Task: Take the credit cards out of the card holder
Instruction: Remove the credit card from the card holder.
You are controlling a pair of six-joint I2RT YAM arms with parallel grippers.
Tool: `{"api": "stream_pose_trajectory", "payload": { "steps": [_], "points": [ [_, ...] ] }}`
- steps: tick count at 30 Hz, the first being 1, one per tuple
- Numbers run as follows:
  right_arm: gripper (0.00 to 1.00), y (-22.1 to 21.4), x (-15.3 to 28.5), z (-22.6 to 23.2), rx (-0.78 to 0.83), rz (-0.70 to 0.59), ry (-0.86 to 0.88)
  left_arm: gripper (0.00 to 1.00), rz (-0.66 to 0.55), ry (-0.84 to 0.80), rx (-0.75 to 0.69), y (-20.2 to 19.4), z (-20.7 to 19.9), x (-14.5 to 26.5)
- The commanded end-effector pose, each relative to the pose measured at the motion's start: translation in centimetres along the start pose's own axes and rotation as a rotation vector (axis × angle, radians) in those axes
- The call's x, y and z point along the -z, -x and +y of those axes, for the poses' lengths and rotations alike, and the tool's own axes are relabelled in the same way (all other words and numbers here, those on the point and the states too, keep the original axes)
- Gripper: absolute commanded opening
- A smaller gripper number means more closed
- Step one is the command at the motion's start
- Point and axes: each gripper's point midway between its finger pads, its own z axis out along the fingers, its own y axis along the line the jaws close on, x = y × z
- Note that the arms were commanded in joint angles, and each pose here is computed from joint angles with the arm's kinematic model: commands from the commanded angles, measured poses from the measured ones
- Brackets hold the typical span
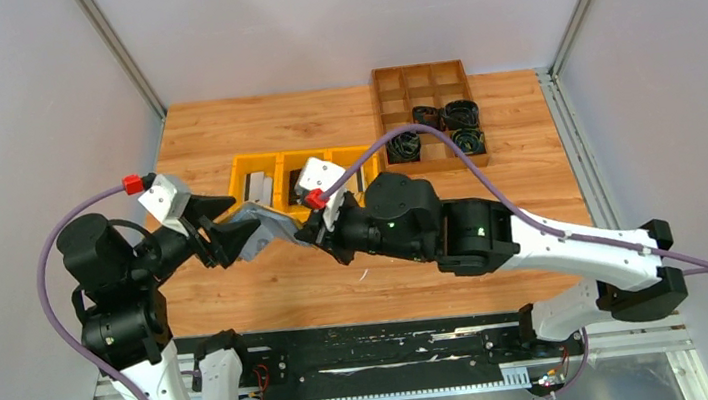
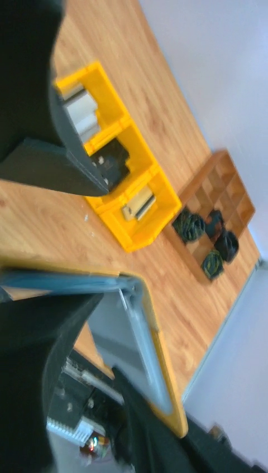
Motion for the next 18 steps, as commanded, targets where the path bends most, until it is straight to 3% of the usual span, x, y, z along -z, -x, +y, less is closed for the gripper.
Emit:
{"api": "stream_pose_trajectory", "payload": {
  "steps": [1,5,6,7,8,11,12,18],
  "points": [
    [0.00,3.2,1.6,0.6,-0.088,-0.156,0.132,0.58,-0.009,-0.130,0.015,0.6,-1.8,-0.1],
    [0.00,2.4,1.8,0.5,-0.167,-0.160,0.213,0.30,-0.014,-0.183,0.060,1.3,-2.6,-0.1],
    [0.06,2.0,1.6,0.1,-0.185,-0.152,0.212,0.25,-0.015,-0.181,0.061,1.4,-2.6,-0.1],
    [0.17,1.6,1.5,0.0,-0.197,-0.147,0.212,0.21,-0.016,-0.175,0.059,1.5,-2.6,-0.1],
    [0.37,1.2,1.3,-0.4,-0.207,-0.146,0.210,0.17,-0.017,-0.162,0.053,1.6,-2.5,0.0],
    [0.69,0.7,1.3,-1.3,-0.218,-0.152,0.211,0.14,-0.014,-0.113,0.036,1.4,-1.9,0.0],
    [0.75,0.8,1.4,-1.4,-0.223,-0.158,0.212,0.13,-0.012,-0.087,0.026,1.2,-1.4,0.0],
    [0.79,2.1,1.2,-3.1,-0.257,-0.171,0.270,0.08,0.055,0.047,-0.016,-1.1,1.2,0.1]
  ]
}}
